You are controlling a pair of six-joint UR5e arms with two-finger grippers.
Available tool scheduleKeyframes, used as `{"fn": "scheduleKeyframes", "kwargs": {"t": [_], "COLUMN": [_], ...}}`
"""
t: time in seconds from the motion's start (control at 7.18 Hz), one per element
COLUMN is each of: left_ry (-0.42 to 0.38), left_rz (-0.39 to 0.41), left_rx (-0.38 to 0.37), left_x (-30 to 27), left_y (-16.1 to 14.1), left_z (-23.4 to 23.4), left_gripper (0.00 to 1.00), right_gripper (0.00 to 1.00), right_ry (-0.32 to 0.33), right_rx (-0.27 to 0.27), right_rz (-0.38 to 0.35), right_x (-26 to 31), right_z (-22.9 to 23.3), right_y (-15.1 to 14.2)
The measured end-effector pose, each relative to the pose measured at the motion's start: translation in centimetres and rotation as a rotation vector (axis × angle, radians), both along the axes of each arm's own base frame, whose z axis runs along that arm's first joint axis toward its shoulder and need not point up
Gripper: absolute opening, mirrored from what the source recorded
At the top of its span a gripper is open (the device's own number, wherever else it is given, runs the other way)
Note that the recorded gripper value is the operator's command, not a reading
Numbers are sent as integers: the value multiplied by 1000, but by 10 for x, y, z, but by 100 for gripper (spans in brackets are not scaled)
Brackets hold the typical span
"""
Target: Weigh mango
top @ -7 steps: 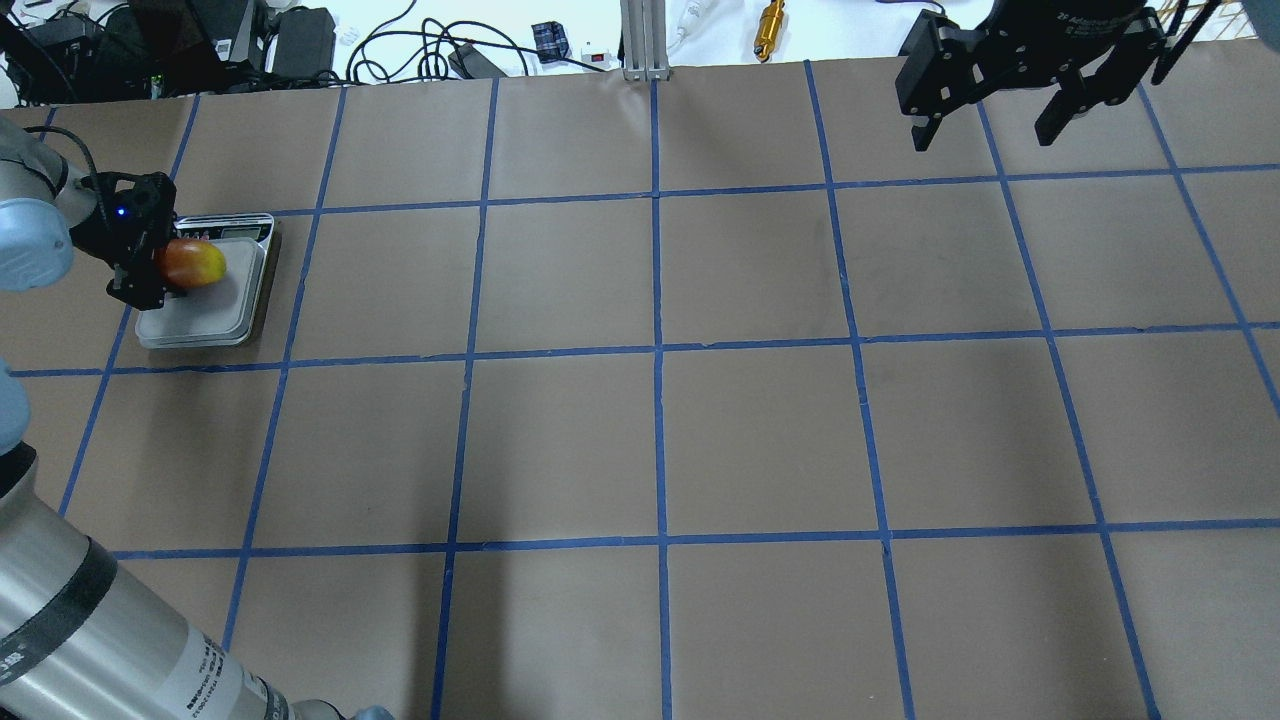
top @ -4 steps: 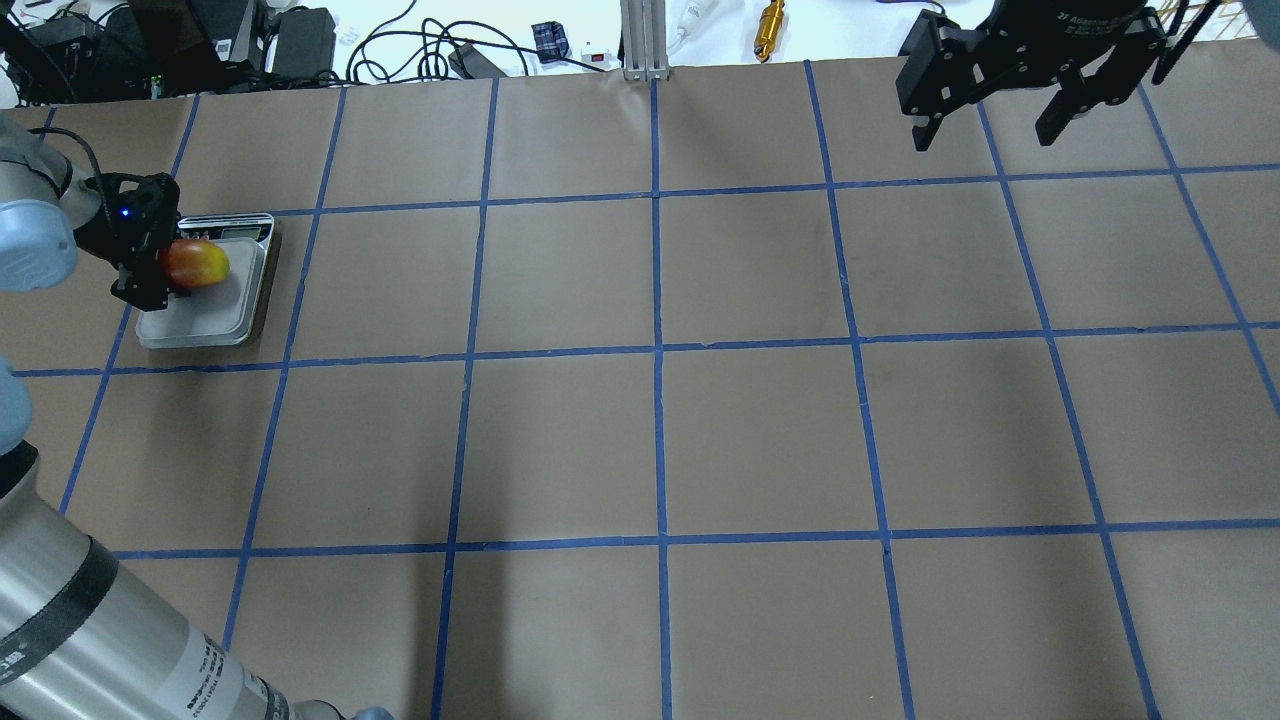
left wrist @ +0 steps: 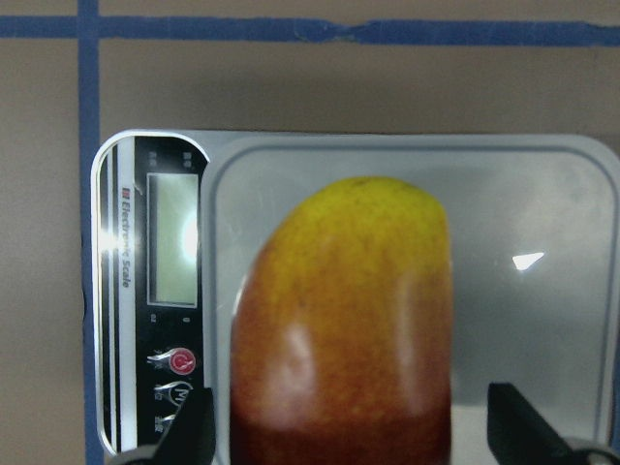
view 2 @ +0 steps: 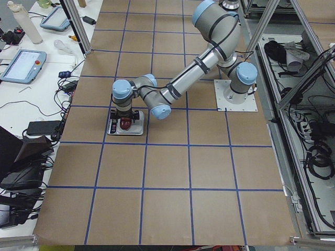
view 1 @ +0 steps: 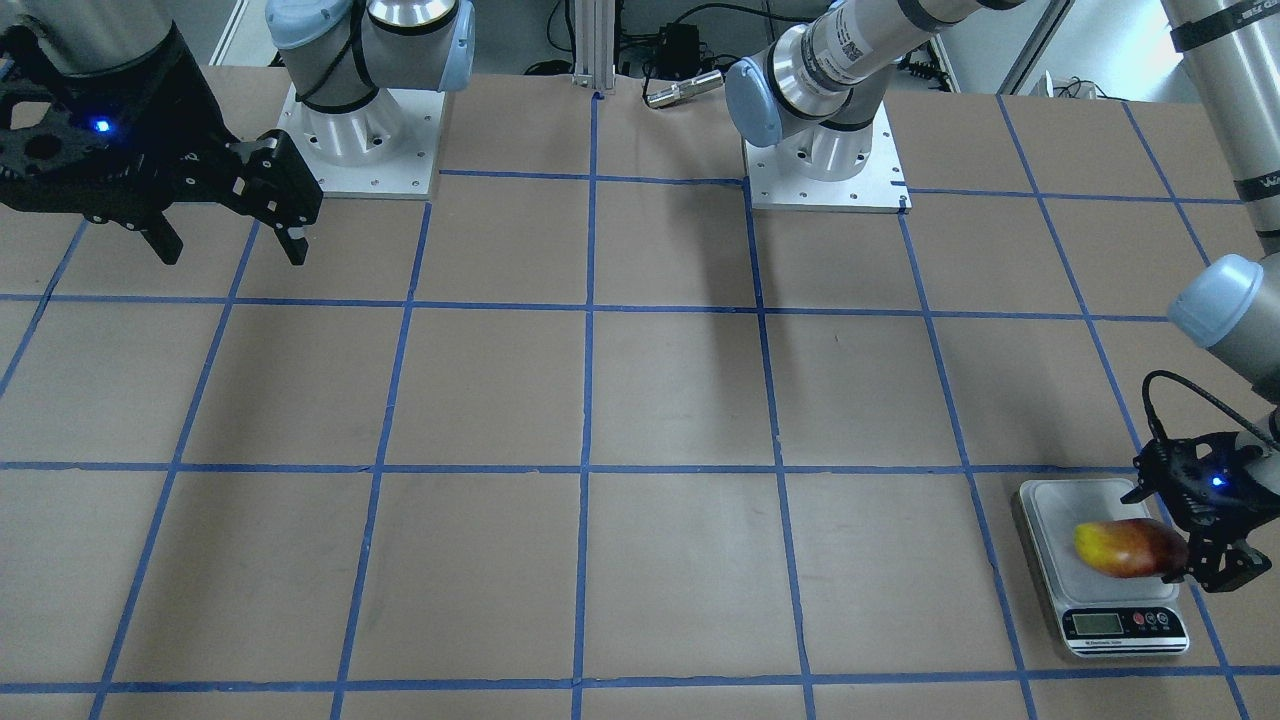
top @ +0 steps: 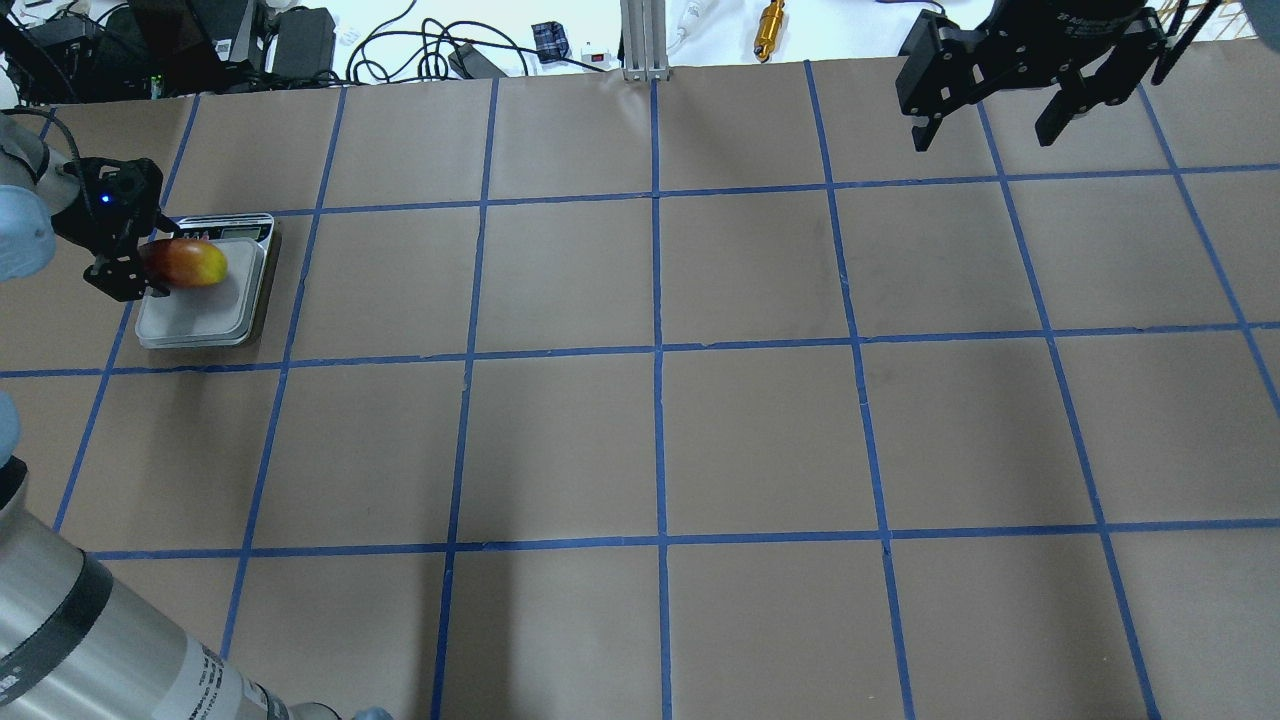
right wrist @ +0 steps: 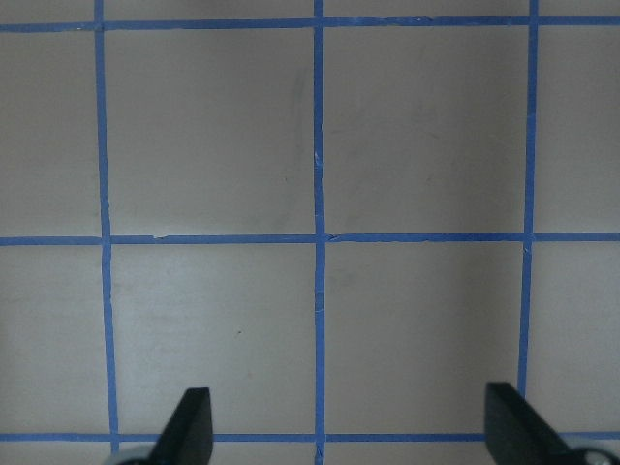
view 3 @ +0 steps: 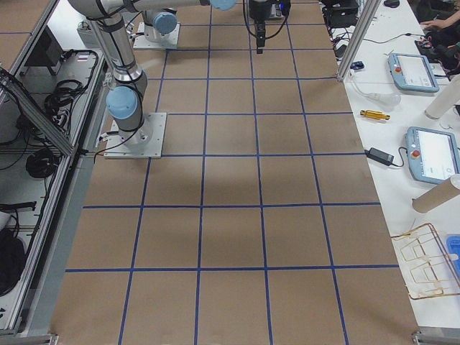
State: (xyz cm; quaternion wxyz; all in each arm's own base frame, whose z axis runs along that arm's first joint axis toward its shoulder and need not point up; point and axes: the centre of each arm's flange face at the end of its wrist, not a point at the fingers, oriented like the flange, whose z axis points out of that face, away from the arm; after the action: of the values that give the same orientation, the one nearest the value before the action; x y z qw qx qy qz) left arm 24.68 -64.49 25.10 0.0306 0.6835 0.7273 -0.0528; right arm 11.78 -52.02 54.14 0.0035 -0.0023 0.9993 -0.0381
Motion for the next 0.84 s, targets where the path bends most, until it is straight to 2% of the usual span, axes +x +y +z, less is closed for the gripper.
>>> {"fn": "scheduleKeyframes", "kwargs": {"t": [0.28,0.56,0.84], "left_ry": [-7,-50,-63], "left_rz": [24,157,262], "left_rx": [42,88,103], "left_x": [-7,-22,-52], "left_y": [23,61,112], "left_z": [57,133,211], "left_gripper": [100,100,100], "right_gripper": [100,100,100], "right_ry": [0,0,0], "right_rx": [0,0,-1], "right_rz": [0,0,-1], "right_x": [0,0,0], "right_z": [0,0,0], "right_y": [0,0,0]}}
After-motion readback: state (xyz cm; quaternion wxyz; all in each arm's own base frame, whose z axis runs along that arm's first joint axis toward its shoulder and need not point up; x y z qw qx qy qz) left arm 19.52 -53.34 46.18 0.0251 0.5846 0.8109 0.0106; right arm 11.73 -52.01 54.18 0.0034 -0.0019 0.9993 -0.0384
